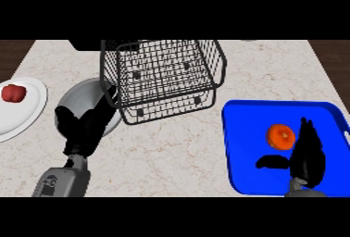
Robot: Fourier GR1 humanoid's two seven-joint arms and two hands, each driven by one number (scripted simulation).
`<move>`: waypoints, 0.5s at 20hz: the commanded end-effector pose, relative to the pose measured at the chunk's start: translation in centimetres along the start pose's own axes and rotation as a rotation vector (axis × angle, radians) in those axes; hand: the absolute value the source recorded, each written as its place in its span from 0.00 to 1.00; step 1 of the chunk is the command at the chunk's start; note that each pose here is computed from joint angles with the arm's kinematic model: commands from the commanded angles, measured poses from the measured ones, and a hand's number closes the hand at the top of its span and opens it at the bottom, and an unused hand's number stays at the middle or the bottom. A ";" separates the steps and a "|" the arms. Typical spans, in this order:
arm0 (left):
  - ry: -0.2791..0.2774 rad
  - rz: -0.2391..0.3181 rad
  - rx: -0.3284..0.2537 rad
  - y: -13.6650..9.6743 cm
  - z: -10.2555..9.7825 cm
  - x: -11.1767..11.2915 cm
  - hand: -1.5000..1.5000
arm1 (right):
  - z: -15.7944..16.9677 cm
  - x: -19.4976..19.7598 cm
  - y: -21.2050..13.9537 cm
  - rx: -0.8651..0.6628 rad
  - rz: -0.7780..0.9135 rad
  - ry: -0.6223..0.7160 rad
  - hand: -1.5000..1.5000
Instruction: Pick the squash from the tray and place it in the tiered basket
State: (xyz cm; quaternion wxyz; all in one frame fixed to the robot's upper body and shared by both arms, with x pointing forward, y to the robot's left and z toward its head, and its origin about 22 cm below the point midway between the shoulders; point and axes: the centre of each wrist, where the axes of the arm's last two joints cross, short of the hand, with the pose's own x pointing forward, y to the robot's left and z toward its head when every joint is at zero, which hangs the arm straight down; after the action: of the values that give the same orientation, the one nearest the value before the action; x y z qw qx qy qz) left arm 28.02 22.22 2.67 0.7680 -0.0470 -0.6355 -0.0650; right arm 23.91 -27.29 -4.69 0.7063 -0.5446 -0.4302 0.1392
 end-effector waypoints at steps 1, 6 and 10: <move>-0.002 0.001 -0.004 0.8 -1.2 -0.3 0.50 | -0.5 -1.7 1.2 0.037 0.024 -0.024 0.00; -0.003 -0.008 -0.005 1.3 -0.1 0.0 0.50 | -1.0 1.4 2.9 0.076 0.004 -0.149 1.00; -0.017 0.006 -0.020 0.2 0.1 -0.1 0.50 | -0.2 0.4 4.2 0.053 0.051 -0.164 1.00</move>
State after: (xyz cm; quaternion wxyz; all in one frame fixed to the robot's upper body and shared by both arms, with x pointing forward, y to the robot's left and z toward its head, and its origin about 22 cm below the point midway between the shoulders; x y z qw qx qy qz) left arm 28.07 22.66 2.97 0.7630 -0.0523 -0.6407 -0.0682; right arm 25.67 -26.85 -5.58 0.6853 -0.5193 -0.4746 0.1880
